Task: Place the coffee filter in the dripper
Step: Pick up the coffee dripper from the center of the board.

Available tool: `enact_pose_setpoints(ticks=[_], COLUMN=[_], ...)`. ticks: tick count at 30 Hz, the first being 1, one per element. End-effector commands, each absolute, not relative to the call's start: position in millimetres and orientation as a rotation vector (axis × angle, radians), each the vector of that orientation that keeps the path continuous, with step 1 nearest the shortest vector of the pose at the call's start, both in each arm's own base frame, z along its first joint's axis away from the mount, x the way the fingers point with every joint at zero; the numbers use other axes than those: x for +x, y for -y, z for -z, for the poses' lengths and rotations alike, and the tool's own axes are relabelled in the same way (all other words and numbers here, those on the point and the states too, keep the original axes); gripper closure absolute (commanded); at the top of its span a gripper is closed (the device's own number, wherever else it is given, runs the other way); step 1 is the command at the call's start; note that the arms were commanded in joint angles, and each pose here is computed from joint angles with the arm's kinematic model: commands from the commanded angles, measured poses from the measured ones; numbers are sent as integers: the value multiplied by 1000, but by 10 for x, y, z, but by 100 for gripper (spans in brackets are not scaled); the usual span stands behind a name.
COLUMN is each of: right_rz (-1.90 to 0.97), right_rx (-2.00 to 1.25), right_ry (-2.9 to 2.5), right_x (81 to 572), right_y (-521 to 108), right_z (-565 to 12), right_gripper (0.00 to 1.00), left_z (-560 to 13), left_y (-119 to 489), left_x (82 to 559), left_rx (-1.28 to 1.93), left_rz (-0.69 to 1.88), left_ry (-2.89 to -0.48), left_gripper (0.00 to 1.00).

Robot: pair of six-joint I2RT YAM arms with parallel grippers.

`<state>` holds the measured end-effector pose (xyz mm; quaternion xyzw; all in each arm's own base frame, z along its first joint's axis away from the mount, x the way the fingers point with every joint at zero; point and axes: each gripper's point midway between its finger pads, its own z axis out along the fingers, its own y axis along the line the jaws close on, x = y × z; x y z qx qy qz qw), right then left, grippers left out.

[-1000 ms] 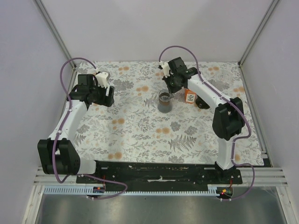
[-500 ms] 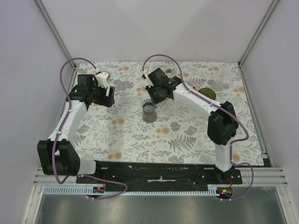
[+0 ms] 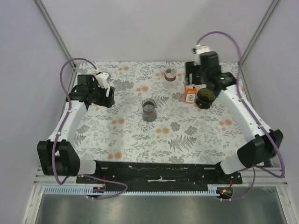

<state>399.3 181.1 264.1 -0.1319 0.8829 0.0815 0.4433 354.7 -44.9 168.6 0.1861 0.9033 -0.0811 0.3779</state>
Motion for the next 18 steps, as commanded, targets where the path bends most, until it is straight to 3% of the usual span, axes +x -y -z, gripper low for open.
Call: enact_pose_setpoints(ticks=[1,10,15,18], right_rz=[-24,5,-4,-1], right_rx=[15,283,305,310], right_ry=[-2168,-2383,-2473,-2494], right_x=[4207,4494,4553,4549], right_y=[-712,139,221,252], right_z=[-2547,-1547,-1141,-1036], right_gripper=[26,29,42,59], left_z=[-1894,-1903,-1894,-1902], left_y=[486,480,465,459], left_x=[3544,3530,3530,3530], left_rx=[522,522,518,519], left_rz=[216,213,203,198], left_ry=[-2233,-2235,-2239,-2238], left_gripper=[16,16,16,16])
